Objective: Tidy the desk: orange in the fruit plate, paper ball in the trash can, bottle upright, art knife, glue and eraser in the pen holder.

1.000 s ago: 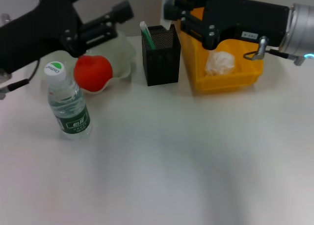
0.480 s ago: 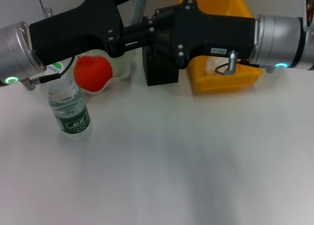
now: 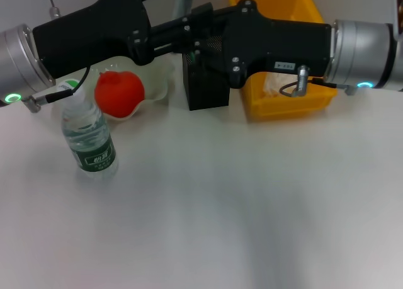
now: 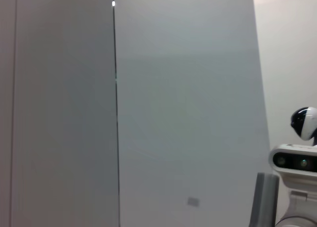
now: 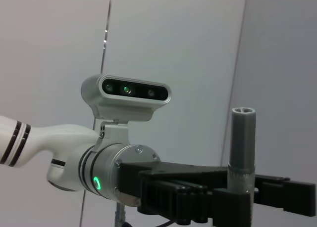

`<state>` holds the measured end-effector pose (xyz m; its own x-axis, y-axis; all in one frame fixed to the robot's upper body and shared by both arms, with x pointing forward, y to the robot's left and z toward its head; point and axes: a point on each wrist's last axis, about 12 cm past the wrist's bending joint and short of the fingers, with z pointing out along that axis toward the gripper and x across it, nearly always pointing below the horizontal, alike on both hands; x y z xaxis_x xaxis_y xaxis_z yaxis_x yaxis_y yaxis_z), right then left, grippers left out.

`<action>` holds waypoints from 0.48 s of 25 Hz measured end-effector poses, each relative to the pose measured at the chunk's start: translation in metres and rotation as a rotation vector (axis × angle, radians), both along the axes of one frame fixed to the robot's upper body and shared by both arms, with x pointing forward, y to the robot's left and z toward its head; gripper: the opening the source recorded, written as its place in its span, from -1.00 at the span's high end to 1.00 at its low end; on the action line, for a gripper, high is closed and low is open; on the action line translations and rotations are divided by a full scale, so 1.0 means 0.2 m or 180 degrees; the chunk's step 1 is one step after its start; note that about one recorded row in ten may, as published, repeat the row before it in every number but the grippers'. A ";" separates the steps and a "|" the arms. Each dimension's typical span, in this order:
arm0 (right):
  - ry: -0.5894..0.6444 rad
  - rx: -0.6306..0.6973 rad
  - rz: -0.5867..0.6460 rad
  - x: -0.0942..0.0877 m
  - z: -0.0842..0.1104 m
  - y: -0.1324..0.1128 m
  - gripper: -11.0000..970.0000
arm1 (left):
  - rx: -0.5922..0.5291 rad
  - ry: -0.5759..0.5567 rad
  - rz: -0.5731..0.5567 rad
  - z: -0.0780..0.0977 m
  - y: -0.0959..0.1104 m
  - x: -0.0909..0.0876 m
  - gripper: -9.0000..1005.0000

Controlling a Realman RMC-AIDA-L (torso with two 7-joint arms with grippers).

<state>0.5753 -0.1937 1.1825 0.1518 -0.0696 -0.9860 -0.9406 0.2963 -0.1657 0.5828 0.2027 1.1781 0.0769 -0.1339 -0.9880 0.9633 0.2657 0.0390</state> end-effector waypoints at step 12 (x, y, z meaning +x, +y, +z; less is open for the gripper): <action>0.0006 0.0012 -0.0156 0.01 -0.01 -0.06 0.72 | 0.0036 0.0030 0.0130 -0.02 0.03 0.01 -0.37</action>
<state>0.5765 -0.2059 1.1814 0.1465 -0.0732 -0.9865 -0.9252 0.3427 -0.1628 0.5842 0.2093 1.1750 0.0728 -0.1196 -0.9902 0.9520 0.3043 0.0332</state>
